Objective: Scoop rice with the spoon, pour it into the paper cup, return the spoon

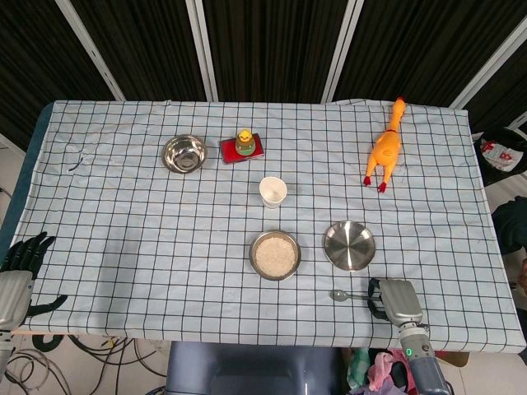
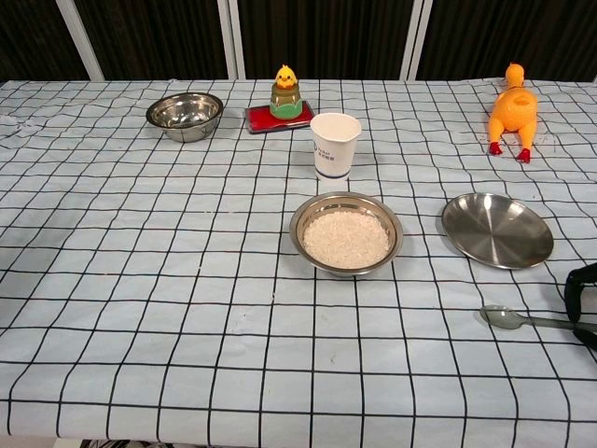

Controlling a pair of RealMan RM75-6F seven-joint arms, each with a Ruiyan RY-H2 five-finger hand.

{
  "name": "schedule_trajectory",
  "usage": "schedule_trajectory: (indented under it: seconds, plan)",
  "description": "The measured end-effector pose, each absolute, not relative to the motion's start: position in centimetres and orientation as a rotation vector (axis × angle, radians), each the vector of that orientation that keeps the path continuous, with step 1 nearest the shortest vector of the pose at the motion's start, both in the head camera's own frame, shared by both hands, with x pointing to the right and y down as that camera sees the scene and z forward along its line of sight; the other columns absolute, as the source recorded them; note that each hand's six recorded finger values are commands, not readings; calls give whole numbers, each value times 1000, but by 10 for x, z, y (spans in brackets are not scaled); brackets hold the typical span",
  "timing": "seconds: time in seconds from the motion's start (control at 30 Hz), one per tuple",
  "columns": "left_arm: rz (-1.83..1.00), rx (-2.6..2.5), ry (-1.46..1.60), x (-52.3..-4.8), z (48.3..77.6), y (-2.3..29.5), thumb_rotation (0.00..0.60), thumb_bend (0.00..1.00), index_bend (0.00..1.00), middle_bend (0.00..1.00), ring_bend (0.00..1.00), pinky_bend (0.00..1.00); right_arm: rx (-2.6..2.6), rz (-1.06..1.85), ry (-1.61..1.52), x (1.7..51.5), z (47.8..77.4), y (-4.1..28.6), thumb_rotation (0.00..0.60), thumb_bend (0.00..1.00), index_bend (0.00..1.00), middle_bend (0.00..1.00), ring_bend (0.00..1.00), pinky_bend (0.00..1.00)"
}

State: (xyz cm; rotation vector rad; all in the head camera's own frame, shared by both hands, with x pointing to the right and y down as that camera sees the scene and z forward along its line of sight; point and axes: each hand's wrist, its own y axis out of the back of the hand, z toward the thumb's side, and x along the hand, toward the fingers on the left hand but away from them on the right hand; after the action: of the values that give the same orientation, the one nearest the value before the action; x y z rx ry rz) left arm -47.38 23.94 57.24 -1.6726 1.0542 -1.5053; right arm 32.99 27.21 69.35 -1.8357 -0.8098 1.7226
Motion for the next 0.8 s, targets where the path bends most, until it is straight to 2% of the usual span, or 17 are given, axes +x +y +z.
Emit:
schedule_trajectory:
  seconds: [0.8]
  plan:
    - [-1503,-1673,1057,-474,572,240,600,11,0,0,0,0,-1841,1721,-810,330,693,272,600,324,549,1000,1000,1000]
